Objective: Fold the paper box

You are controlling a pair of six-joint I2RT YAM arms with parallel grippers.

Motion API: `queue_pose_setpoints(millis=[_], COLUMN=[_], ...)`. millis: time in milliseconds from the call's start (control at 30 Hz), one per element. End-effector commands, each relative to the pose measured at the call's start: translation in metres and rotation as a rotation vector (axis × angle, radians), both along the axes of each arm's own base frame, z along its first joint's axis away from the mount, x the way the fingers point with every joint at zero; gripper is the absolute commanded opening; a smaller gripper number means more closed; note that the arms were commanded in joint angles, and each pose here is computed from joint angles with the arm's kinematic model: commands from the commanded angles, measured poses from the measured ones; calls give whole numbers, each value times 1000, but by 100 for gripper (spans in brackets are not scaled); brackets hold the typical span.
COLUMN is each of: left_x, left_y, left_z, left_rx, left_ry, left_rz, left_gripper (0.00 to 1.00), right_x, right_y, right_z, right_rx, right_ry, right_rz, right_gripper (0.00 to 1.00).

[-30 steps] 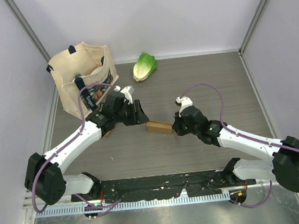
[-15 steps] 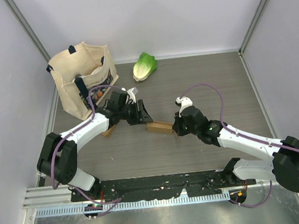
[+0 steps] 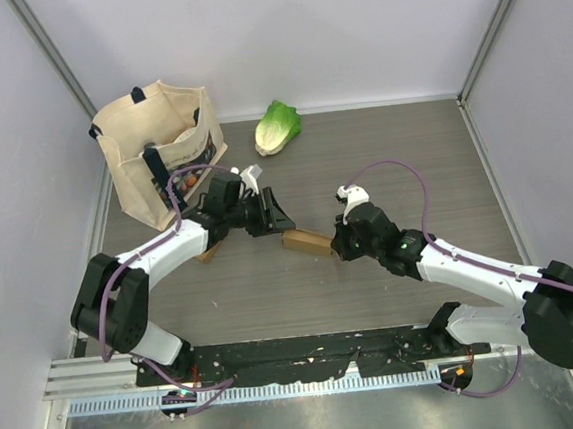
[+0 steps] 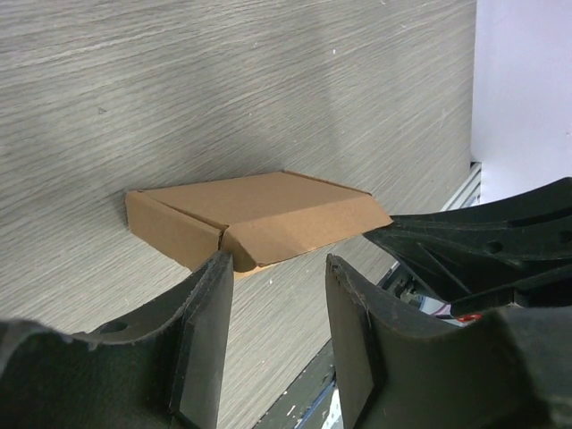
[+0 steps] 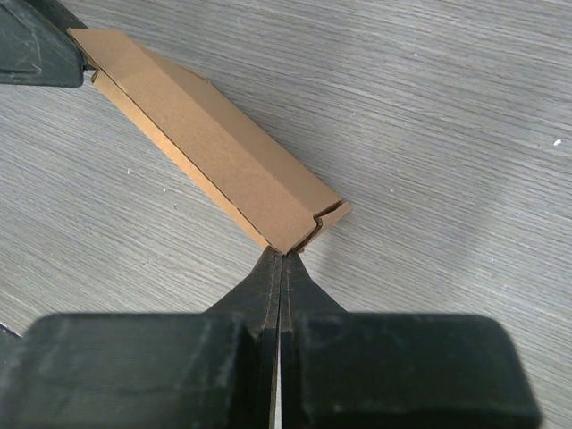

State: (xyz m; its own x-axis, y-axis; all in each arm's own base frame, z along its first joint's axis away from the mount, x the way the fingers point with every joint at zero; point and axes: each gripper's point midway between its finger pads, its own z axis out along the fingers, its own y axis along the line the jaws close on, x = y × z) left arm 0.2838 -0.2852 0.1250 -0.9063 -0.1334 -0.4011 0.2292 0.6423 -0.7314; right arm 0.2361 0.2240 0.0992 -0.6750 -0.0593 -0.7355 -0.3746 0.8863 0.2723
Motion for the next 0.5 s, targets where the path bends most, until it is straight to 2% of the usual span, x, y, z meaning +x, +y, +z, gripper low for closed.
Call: queue_pose_setpoints(millis=[0,167,467], left_x=[-5,-4,-3], left_y=[-6,23,25], left_z=[11,-2,-12], left_rx=[-18,173,204], left_ry=[-33,-60,-50], left_rz=[-29,11,6], left_gripper=[47,42,40], right_x=[4,4,3], right_y=[9,8,9], right_z=[12,10,11], right_rx=[21,11,11], right_ry=[-20,-18,-16], right_rz=[21,23,27], right_gripper=[1,1,1])
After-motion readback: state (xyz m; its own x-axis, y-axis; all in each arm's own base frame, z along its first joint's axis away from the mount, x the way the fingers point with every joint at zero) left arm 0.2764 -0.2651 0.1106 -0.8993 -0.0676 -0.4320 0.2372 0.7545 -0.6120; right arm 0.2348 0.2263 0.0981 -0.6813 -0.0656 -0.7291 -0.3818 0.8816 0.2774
